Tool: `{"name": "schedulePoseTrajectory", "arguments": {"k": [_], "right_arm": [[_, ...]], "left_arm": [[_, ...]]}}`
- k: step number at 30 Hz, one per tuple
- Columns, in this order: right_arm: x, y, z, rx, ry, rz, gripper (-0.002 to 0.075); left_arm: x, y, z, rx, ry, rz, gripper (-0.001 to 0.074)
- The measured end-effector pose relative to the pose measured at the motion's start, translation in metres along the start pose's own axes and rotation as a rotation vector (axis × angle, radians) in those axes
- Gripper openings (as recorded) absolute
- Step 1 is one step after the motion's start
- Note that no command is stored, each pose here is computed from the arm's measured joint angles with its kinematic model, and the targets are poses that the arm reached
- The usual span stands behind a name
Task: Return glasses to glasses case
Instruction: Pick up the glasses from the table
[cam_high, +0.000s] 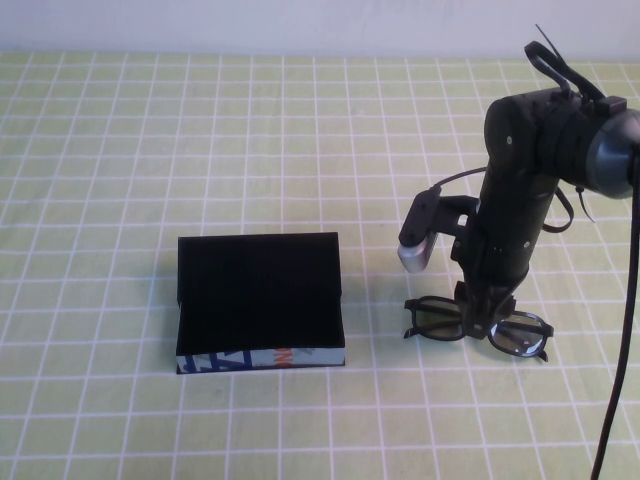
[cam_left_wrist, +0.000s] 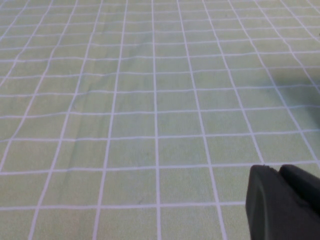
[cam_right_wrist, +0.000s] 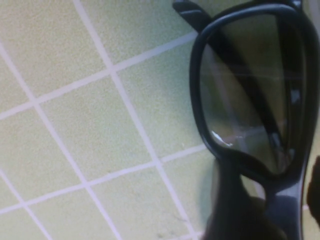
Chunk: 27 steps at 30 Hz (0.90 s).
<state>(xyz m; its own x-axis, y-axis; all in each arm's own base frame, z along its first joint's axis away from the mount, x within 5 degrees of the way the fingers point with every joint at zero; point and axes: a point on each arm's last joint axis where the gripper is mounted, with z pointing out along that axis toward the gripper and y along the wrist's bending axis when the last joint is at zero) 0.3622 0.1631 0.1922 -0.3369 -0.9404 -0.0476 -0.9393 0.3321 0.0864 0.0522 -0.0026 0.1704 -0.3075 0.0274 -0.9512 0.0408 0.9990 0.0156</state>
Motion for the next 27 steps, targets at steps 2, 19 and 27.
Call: {"name": "schedulePoseTrajectory", "arguments": {"k": [2,19,27], "right_arm": [[0.0,0.0,0.0,0.0,0.0,0.0,0.0278],[-0.004,0.007,-0.006,0.018,0.01,0.026,0.0026],[-0.036,0.068,-0.07,0.2,-0.065,-0.166,0.0024]], "left_arm": [[0.0,0.0,0.0,0.0,0.0,0.0,-0.0002],[0.0,0.0,0.0,0.0,0.0,0.0,-0.0002],[0.0,0.0,0.0,0.0,0.0,0.0,-0.0002]]}}
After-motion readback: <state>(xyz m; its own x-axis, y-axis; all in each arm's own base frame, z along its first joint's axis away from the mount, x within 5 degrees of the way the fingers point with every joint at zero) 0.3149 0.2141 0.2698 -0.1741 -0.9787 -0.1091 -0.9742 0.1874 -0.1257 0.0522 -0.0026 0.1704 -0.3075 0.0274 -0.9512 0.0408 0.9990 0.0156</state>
